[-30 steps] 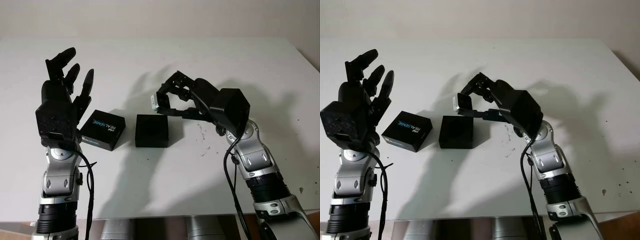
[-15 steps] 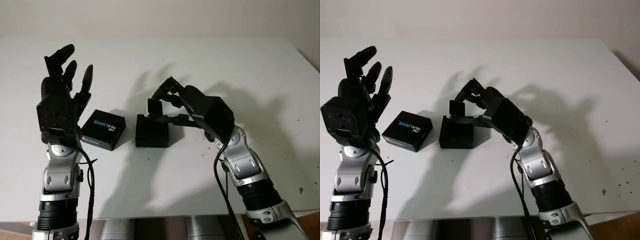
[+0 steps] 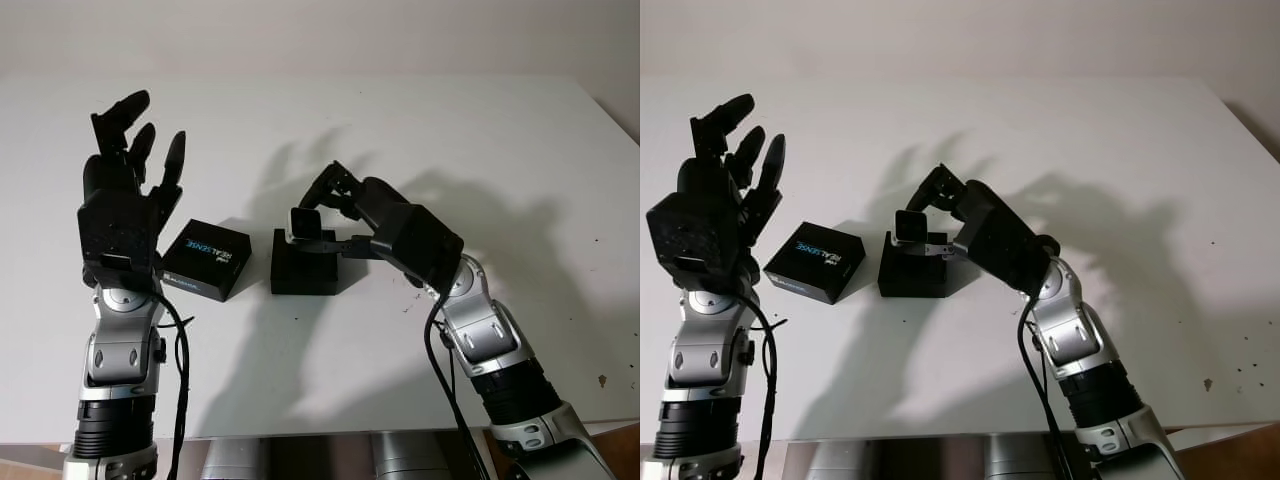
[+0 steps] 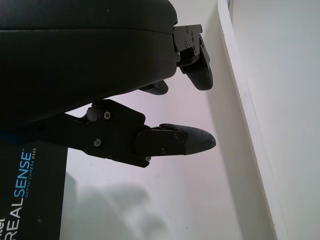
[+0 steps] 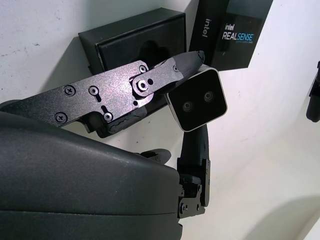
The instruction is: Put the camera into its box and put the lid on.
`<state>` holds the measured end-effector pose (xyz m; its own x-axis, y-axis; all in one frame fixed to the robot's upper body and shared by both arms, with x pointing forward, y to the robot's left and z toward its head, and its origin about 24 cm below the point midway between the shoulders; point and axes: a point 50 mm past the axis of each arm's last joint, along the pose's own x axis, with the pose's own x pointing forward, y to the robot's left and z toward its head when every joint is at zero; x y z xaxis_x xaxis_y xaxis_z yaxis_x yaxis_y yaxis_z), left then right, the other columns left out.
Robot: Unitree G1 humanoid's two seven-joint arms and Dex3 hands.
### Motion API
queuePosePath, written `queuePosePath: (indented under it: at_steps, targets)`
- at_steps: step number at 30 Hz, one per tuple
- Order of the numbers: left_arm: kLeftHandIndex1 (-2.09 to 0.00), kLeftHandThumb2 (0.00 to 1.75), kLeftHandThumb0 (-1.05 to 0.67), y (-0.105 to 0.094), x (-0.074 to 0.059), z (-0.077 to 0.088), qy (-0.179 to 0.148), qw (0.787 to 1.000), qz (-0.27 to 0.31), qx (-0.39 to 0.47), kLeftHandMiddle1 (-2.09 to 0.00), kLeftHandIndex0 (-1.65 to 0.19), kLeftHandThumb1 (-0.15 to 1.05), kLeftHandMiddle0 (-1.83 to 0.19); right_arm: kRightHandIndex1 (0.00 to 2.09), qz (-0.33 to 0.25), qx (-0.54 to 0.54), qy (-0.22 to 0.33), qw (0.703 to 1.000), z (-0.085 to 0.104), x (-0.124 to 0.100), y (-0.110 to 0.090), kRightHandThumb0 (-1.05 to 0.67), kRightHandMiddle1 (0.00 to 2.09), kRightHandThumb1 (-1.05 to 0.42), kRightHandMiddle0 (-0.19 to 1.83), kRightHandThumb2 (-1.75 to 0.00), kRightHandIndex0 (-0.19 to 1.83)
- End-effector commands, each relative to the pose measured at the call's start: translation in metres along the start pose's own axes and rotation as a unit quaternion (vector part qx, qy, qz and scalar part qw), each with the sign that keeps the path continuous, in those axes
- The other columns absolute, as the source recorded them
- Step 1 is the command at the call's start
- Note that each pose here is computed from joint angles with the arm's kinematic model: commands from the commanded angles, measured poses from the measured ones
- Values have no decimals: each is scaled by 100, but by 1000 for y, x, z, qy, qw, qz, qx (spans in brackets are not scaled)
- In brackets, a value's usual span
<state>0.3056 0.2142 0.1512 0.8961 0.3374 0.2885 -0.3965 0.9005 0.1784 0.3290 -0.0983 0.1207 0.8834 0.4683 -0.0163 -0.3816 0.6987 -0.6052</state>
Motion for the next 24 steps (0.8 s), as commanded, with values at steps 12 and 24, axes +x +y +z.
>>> queuePosePath:
  at_steps: [12,24]
  targets:
    - [-97,33,-52,-1,2,11,-16,1000,3,1,-30,15,105,-23,7,-5,-7,0,1000,-6,4,4,-40,192,-104,12,-5,40]
    - [-93,32,-52,-3,3,11,-17,1000,0,1,-27,13,105,-25,7,-10,-7,21,1000,-19,5,7,-39,190,-104,10,-5,40]
